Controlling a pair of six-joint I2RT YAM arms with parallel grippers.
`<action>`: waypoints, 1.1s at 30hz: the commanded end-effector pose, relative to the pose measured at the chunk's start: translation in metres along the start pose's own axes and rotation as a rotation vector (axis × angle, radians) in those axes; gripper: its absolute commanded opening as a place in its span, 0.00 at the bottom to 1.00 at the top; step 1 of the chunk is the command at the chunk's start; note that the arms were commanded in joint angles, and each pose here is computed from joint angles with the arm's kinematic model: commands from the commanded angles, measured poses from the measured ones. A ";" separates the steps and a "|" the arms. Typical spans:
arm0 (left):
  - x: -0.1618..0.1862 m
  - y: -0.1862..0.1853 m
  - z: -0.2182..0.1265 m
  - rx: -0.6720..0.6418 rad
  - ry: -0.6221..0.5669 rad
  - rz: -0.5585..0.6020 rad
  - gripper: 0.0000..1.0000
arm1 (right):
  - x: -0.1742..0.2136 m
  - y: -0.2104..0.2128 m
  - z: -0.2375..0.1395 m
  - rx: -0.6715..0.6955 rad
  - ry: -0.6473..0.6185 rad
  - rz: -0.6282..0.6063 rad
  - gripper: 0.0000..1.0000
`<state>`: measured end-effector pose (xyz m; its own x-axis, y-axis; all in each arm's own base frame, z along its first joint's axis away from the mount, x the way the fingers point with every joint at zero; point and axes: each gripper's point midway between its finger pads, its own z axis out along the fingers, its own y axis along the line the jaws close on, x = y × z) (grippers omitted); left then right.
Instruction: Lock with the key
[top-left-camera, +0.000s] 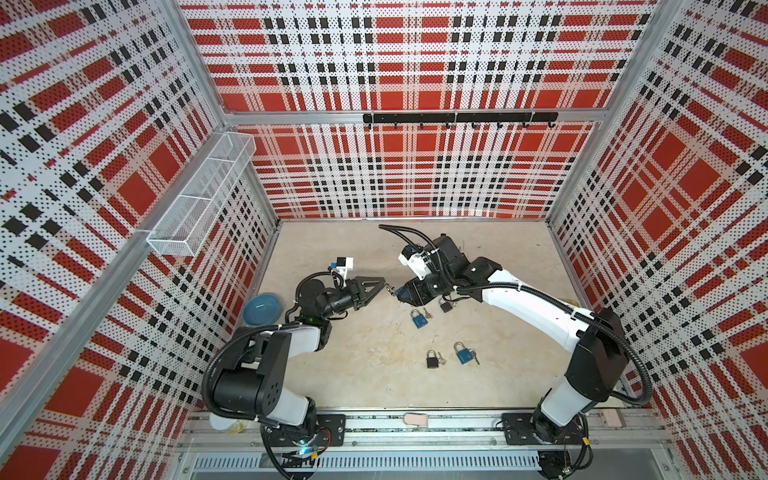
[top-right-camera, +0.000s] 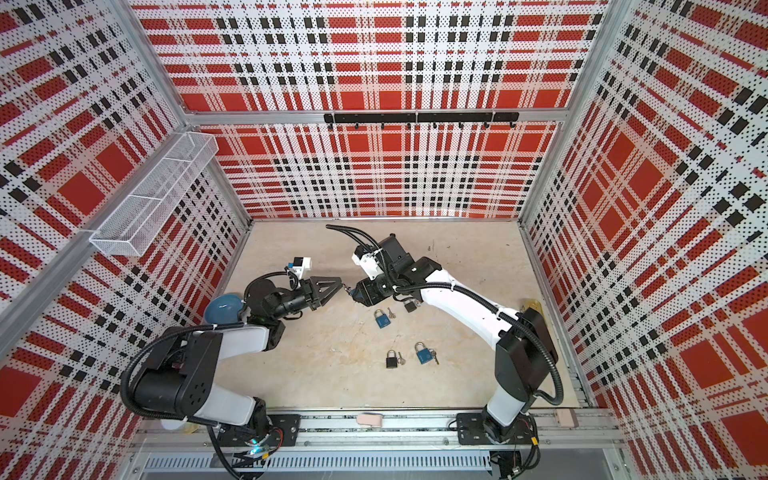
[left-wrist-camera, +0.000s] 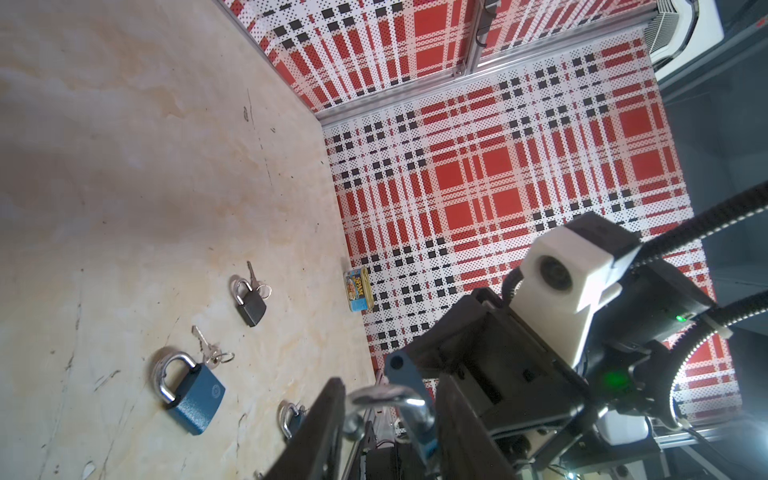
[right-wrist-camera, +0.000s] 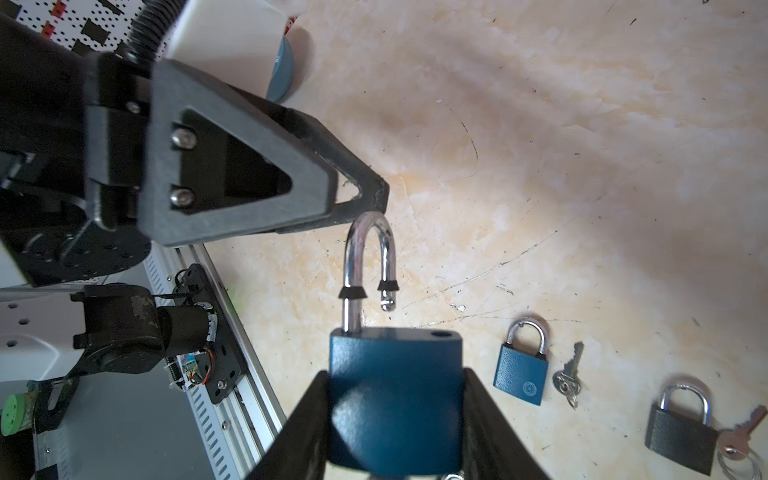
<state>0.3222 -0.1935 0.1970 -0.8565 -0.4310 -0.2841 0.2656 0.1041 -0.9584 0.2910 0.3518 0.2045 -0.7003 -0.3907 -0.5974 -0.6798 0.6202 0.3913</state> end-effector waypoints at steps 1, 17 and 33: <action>0.001 -0.019 -0.004 0.066 -0.011 0.023 0.38 | -0.027 0.015 -0.024 -0.044 -0.103 -0.032 0.14; 0.031 -0.003 -0.005 -0.301 0.127 0.196 0.40 | -0.035 0.019 -0.028 -0.056 -0.116 -0.035 0.14; 0.018 0.002 -0.003 -0.407 0.087 0.230 0.40 | -0.037 0.021 -0.030 -0.061 -0.123 -0.037 0.14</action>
<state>0.3002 -0.1958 0.1774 -0.8567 -0.2867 -0.4288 0.2342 0.5245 -0.8186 0.2910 0.3510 0.2086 -0.7082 -0.3828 -0.5932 -0.6744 0.6154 0.4080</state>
